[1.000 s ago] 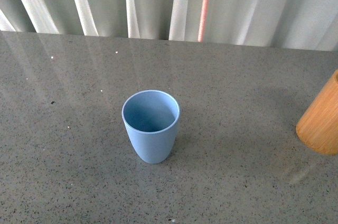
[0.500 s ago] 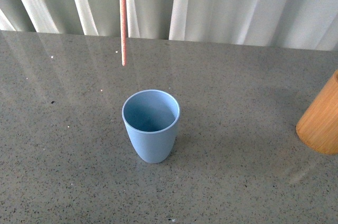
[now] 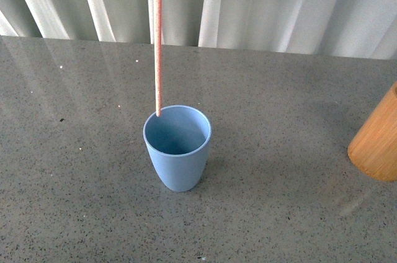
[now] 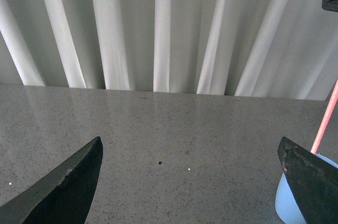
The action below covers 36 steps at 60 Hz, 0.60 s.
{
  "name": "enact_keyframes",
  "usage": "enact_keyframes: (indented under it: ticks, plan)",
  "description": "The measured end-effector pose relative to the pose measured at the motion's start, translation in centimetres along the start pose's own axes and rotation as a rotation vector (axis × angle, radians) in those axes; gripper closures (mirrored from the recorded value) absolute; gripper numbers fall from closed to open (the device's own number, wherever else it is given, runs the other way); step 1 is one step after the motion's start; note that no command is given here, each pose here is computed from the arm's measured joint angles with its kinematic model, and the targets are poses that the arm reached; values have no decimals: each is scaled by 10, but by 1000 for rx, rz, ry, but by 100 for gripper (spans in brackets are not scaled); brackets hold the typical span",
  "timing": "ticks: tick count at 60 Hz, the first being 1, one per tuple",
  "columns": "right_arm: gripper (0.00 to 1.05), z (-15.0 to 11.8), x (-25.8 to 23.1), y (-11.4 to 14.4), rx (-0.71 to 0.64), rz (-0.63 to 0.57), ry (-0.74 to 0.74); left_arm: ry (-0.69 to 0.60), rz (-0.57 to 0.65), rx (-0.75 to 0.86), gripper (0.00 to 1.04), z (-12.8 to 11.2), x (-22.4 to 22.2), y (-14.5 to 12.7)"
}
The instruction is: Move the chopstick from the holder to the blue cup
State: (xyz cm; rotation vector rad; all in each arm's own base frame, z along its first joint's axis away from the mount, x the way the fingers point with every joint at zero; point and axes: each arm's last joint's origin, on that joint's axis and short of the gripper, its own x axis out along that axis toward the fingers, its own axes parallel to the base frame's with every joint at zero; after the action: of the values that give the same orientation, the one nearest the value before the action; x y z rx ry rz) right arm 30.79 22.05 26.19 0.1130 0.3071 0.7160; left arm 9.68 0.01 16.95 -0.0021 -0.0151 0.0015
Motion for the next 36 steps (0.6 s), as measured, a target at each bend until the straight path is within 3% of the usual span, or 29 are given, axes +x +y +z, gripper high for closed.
enact_keyframes:
  ticks: [36]
  plan:
    - [103,-20,2,-26,15,-49,14,0,0,0,7,0,0,0]
